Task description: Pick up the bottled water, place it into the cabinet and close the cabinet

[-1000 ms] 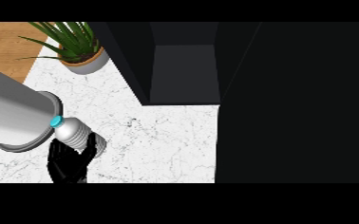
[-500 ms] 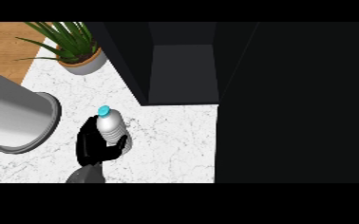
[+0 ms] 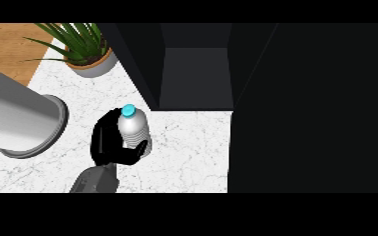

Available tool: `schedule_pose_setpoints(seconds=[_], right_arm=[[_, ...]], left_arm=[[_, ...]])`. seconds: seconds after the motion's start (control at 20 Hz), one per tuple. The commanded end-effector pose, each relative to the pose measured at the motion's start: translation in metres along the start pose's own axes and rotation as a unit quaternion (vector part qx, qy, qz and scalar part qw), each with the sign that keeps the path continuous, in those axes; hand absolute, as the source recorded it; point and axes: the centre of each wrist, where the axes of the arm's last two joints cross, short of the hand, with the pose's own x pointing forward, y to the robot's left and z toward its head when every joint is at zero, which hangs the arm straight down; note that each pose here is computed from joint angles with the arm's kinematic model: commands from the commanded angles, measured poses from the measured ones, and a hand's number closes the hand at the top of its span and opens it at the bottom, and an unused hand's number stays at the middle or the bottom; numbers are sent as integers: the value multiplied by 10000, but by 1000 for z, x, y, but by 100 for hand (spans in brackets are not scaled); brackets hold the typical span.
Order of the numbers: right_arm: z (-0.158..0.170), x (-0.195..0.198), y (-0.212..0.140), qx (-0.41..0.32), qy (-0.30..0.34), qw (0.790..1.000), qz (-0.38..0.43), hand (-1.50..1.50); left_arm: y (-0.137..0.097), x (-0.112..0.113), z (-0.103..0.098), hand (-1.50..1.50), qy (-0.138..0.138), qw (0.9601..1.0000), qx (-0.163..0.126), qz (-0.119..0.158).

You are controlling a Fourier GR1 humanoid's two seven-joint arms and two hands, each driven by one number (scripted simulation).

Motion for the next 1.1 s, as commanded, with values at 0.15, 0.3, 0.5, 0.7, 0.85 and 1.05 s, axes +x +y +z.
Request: schedule_pose_setpoints(seconds=[0.15, 0.3, 0.5, 0.7, 0.85, 1.05], right_arm=[[-11, 27, -4, -30, -317, 9995, 39, -150], [-10, 24, 6, 69, -309, 9995, 21, -150], [-14, 21, 3, 14, -287, 9996, 38, -150], [-19, 28, 10, 103, -396, 9992, 34, -150], [-17, 19, 9, -10, -292, 9996, -25, -150], [-19, 24, -9, 114, -416, 9990, 90, -150]], left_arm=[[-60, 31, -17, 150, -75, 9979, -635, 105], [-98, 55, -28, 150, -156, 9967, -781, 164], [-140, 64, -9, 150, 71, 9952, -965, 130], [-175, 92, -22, 150, 81, 9935, -1133, -20], [-211, 107, -30, 150, 77, 9952, -970, -37], [-231, 102, -50, 150, -130, 9962, -769, -376]])
